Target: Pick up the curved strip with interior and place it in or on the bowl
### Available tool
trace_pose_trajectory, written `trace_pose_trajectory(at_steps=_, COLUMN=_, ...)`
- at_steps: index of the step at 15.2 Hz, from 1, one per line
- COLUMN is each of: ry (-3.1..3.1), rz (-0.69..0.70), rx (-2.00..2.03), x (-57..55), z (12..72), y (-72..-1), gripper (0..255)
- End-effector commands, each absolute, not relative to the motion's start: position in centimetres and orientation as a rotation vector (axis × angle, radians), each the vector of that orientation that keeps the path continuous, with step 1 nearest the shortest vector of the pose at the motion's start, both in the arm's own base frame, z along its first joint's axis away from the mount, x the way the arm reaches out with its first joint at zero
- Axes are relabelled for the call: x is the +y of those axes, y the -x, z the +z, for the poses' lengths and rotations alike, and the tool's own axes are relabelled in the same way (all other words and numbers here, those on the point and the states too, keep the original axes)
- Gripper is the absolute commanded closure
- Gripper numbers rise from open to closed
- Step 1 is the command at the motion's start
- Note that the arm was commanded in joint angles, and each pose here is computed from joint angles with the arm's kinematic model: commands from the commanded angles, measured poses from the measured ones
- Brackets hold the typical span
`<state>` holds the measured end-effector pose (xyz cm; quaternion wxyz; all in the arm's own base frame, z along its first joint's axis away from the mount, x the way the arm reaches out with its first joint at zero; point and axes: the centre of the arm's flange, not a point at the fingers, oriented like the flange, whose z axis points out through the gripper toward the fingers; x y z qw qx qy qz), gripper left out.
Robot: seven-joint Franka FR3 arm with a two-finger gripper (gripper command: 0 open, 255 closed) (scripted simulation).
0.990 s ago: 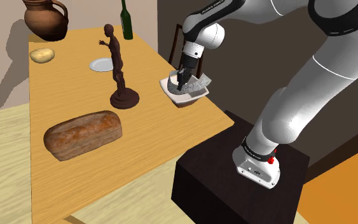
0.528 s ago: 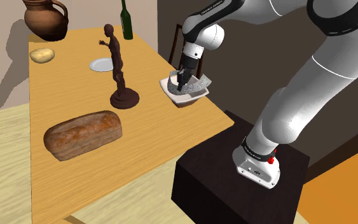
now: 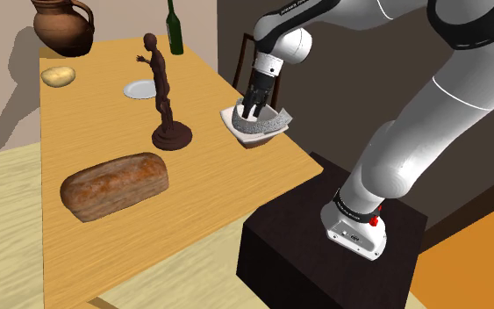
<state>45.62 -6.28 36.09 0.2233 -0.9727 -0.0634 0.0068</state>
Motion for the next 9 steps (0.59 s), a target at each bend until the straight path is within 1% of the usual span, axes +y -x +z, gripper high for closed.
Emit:
trace_pose_trajectory(at_steps=1, ry=2.686, rz=0.02, rx=-0.175, x=-7.28, z=38.18, y=-45.66, gripper=0)
trace_pose_trajectory(at_steps=2, ry=2.686, rz=0.02, rx=-0.175, x=-7.73, z=39.12, y=-45.7, gripper=0)
trace_pose_trajectory(at_steps=9, ry=2.686, rz=0.02, rx=-0.175, x=-7.73, z=39.12, y=-45.7, gripper=0)
